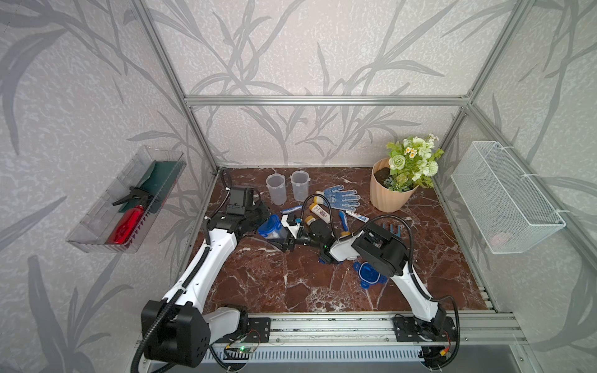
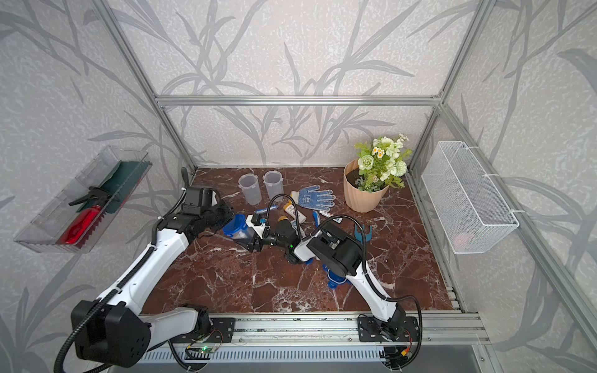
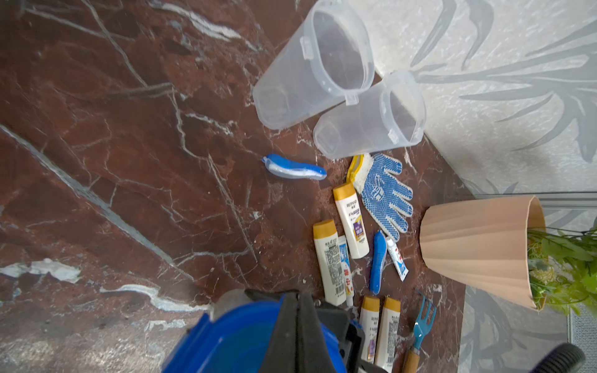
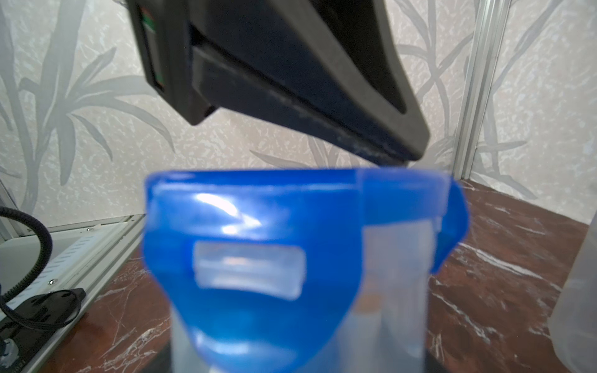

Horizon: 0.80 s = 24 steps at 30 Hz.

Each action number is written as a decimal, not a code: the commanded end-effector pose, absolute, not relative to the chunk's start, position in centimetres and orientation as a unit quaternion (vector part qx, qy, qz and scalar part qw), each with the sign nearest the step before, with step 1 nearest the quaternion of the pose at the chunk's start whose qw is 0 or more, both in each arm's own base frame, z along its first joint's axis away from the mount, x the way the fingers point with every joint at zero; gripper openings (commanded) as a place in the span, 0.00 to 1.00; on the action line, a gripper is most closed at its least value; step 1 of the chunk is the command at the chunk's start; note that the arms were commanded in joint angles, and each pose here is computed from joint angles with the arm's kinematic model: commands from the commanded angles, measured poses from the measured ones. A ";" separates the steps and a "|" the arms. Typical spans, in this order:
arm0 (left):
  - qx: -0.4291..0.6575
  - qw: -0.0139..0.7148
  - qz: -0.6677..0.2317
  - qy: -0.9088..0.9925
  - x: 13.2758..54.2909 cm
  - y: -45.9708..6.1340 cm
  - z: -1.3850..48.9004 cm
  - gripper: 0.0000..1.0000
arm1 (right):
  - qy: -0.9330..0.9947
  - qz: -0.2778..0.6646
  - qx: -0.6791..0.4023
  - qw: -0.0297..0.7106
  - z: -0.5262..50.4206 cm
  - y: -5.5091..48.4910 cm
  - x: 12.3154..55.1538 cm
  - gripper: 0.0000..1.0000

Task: Take out toiletry kits
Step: Adjust the container at the center of the board.

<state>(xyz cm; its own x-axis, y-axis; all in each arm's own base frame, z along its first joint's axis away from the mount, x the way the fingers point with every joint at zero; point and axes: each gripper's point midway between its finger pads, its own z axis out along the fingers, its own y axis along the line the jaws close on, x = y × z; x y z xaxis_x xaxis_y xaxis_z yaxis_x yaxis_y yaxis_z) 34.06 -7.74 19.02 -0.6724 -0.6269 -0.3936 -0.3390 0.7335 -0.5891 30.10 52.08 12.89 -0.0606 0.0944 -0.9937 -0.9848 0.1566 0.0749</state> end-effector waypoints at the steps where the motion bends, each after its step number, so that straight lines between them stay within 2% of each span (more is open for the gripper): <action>1: -0.280 0.263 -0.264 0.885 32.6 -8.6 17.4 0.00 | 0.466 0.490 -0.398 0.621 17.7 52.4 31.4 0.00; 10: -0.287 0.206 -0.276 0.894 29.6 -9.4 13.5 0.00 | 0.473 0.478 -0.387 0.631 16.4 53.2 32.8 0.00; 14: -0.283 0.169 -0.296 0.897 28.7 -10.7 11.9 0.00 | 0.481 0.472 -0.383 0.632 16.0 53.0 33.0 0.07; 17: -0.280 0.159 -0.298 0.899 28.0 -11.2 11.3 0.00 | 0.489 0.468 -0.380 0.630 15.5 52.7 33.0 0.22; 19: -0.280 0.158 -0.298 0.899 27.5 -11.2 11.1 0.00 | 0.495 0.462 -0.378 0.631 15.4 52.3 33.1 0.40; 24: -0.285 0.160 -0.291 0.899 26.6 -10.8 10.9 0.00 | 0.509 0.455 -0.373 0.628 15.0 51.6 32.9 0.62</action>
